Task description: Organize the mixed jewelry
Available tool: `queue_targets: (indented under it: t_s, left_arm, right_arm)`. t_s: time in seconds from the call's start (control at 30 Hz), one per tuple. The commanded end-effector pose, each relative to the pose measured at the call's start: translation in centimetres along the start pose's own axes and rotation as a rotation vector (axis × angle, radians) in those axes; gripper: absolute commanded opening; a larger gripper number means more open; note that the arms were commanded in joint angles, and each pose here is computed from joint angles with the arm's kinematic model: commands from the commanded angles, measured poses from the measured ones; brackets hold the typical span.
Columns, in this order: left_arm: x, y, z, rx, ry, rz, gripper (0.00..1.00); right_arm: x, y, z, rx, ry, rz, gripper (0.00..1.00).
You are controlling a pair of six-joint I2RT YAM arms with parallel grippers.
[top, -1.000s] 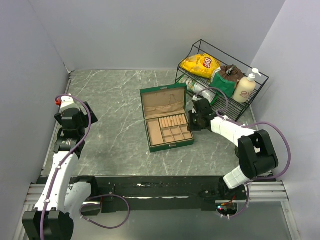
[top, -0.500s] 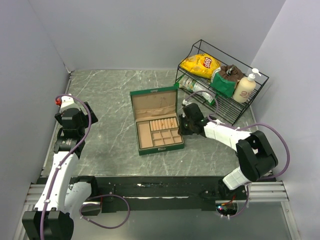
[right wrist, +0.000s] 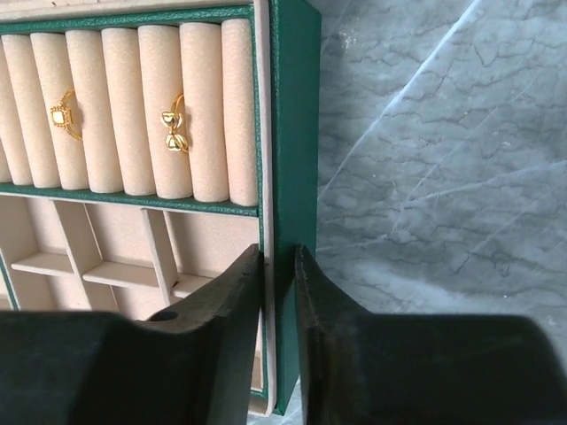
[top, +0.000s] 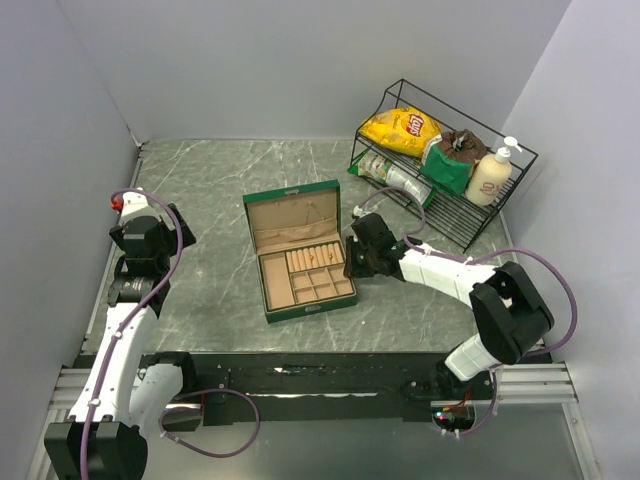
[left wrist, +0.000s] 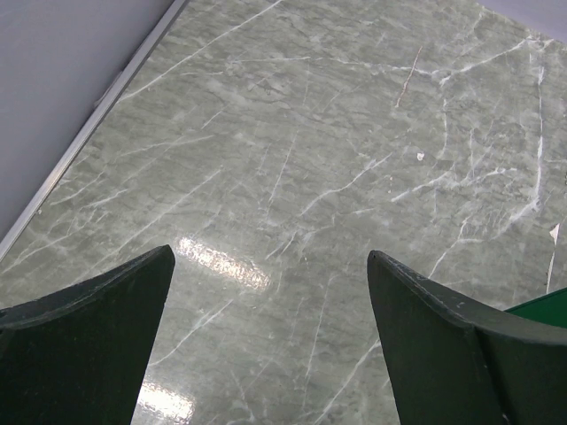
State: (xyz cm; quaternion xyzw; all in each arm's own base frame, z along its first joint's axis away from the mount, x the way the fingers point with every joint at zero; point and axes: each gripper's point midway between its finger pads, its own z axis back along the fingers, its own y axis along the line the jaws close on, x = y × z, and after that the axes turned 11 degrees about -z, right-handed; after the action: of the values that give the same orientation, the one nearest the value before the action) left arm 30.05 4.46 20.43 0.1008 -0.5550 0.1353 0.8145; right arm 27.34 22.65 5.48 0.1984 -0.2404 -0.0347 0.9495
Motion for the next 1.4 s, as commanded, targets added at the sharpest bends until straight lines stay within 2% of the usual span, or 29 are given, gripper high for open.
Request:
queue_targets:
  t_s: [0.0,0.33,0.43,0.5,0.67,0.97,1.37]
  left_arm:
    - [1.8,-0.4,0.1,-0.016,-0.049,0.018,0.96]
    - [2.9,-0.9,-0.2,-0.017,-0.058,0.111,0.96]
    - [4.0,-1.5,0.3,-0.048,-0.07,0.148,0.96]
    - [4.5,-2.1,0.7,-0.089,-0.084,0.123,0.96]
    - [4.5,-3.1,1.4,-0.17,-0.111,0.068,0.96]
    - [2.7,-2.9,0.0,-0.136,-0.002,0.027,0.96]
    - [2.2,-2.8,-0.3,-0.13,0.01,0.017,0.96]
  right_arm:
    - [0.3,2.0,1.2,0.049,0.001,-0.04,0.31]
    - [2.4,2.2,4.2,0.048,-0.098,-0.043,0.65]
    - [3.3,1.9,5.0,0.022,-0.14,-0.043,0.73]
    - [4.2,1.7,5.9,0.014,-0.178,-0.044,0.8]
    - [7.3,1.7,8.0,0.024,-0.266,-0.054,0.85]
    - [14.9,2.8,11.5,0.091,-0.411,-0.123,0.88]
    - [20.4,7.9,10.7,0.215,-0.409,-0.139,0.85]
